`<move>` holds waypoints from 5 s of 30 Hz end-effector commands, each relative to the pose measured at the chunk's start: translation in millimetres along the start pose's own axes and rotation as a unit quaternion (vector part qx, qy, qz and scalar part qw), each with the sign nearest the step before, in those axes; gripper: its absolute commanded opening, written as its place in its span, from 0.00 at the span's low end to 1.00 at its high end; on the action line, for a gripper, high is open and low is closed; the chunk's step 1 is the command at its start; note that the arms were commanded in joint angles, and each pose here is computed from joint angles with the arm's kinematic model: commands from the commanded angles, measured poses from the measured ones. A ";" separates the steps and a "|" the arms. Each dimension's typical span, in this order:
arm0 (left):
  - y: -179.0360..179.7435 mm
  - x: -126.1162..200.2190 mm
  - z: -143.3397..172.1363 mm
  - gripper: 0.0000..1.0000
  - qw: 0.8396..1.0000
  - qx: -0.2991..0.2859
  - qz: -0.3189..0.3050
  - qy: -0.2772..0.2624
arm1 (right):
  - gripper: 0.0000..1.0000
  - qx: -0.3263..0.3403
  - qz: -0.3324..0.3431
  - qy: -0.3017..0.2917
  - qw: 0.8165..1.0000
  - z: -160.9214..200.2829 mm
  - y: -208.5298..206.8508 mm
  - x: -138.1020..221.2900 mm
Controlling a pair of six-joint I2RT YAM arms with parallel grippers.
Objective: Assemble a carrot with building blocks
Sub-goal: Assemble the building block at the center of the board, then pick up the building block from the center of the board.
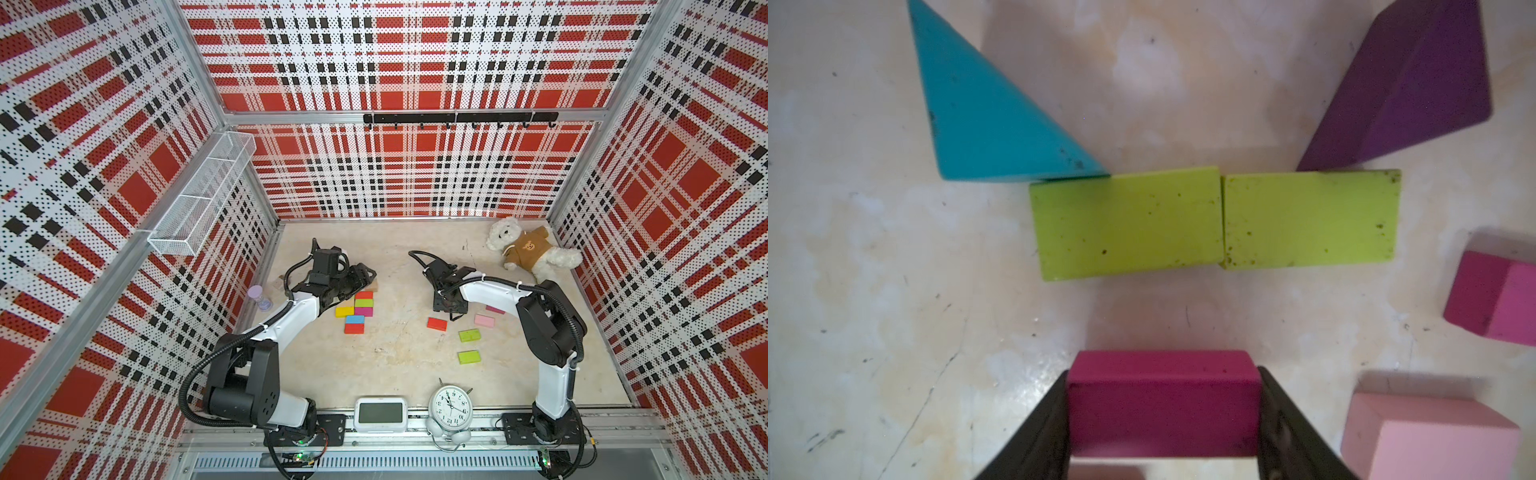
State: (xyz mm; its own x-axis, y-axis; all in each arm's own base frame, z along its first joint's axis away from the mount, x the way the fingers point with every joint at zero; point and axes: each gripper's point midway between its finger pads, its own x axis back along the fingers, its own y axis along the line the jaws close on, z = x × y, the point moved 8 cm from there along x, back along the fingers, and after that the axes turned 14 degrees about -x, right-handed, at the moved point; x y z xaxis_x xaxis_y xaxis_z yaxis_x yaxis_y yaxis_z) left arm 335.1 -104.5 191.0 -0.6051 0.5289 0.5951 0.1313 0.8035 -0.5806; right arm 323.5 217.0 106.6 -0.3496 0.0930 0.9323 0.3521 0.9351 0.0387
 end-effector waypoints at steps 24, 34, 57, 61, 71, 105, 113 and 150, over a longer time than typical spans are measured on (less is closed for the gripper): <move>-13.5 -10.6 -14.7 0.70 1.000 -0.010 0.019 -0.007 | 0.56 -0.022 -0.018 0.019 0.999 -7.8 1.3 -23.3; -12.6 -13.1 -13.8 0.70 1.000 -0.008 0.017 -0.004 | 0.57 -0.015 -0.021 0.022 0.999 -11.0 5.0 -25.9; -13.0 -19.1 -14.1 0.70 1.000 -0.005 0.018 -0.001 | 0.61 -0.012 -0.022 0.023 0.999 -17.6 7.4 -28.3; -13.3 -19.9 -14.6 0.70 1.000 -0.005 0.018 0.000 | 0.65 -0.011 -0.022 0.021 0.999 -20.2 7.5 -27.8; -17.1 -21.6 -13.5 0.70 1.000 -0.007 0.022 0.003 | 0.74 -0.016 -0.036 0.007 0.999 -27.4 6.6 -11.1; -56.2 -28.2 -17.7 0.70 0.998 -0.045 0.037 -0.016 | 0.77 -0.138 -0.020 -0.057 0.989 -52.4 -157.8 52.2; -69.8 -29.3 -10.9 0.70 0.998 -0.058 0.039 -0.013 | 0.78 -0.132 0.005 -0.041 0.990 -48.6 -172.0 28.4; -79.6 -43.2 -2.8 0.70 0.997 -0.070 0.030 0.014 | 0.66 -0.083 0.006 -0.002 0.997 -63.3 -147.2 -26.6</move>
State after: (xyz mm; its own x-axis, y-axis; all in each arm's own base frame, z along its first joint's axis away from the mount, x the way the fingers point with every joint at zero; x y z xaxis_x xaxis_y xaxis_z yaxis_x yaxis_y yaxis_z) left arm 349.7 -186.0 209.9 -0.5667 0.5841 0.5811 0.2665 0.7973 -0.5415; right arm 326.0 55.3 96.8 -0.3218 0.0968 0.9418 0.5003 0.8619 0.0824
